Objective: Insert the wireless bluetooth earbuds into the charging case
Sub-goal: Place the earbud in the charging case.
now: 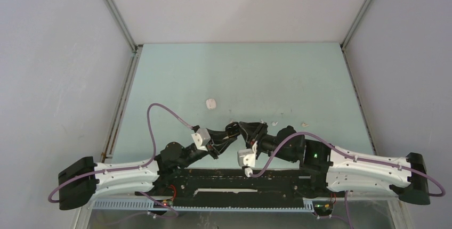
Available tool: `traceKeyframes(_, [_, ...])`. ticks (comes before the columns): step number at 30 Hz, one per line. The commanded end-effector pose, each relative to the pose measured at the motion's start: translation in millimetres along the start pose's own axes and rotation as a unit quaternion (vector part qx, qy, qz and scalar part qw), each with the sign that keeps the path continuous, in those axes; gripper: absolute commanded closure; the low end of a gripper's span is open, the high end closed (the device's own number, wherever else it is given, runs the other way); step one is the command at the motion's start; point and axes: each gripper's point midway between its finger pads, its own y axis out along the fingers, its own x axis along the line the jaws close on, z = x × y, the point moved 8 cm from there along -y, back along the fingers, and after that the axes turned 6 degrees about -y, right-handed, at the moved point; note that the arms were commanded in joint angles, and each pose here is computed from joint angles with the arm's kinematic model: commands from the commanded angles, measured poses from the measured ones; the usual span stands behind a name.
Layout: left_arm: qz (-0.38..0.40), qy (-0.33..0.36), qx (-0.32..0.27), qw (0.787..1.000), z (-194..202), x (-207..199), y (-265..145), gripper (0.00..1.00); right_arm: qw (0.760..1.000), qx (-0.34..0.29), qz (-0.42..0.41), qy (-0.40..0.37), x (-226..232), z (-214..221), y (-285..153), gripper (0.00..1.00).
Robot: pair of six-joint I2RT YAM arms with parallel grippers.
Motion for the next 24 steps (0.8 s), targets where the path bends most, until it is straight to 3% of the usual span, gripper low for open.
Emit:
traceKeyframes(1, [0.015, 0.007, -0.049, 0.999, -19.8, -5.3, 4.3, 1.0, 1.0, 0.002, 0.014, -0.011, -1.7, -0.4, 3.0, 1.0])
traceKeyframes(11, [0.008, 0.007, -0.046, 0.999, -17.0, -3.7, 2.9, 1.0, 1.0, 0.006, -0.01, -0.026, 5.4, 1.2, 3.5, 1.0])
traceKeyframes(14, [0.009, 0.006, -0.047, 0.999, -17.4, -4.2, 3.0, 1.0, 0.999, 0.004, -0.018, -0.03, 7.6, 0.9, 3.2, 0.91])
traceKeyframes(24, [0.001, 0.006, -0.046, 0.999, -15.9, -2.5, 1.6, 1.0, 0.998, 0.0, -0.035, -0.049, 14.0, -4.6, 2.1, 0.78])
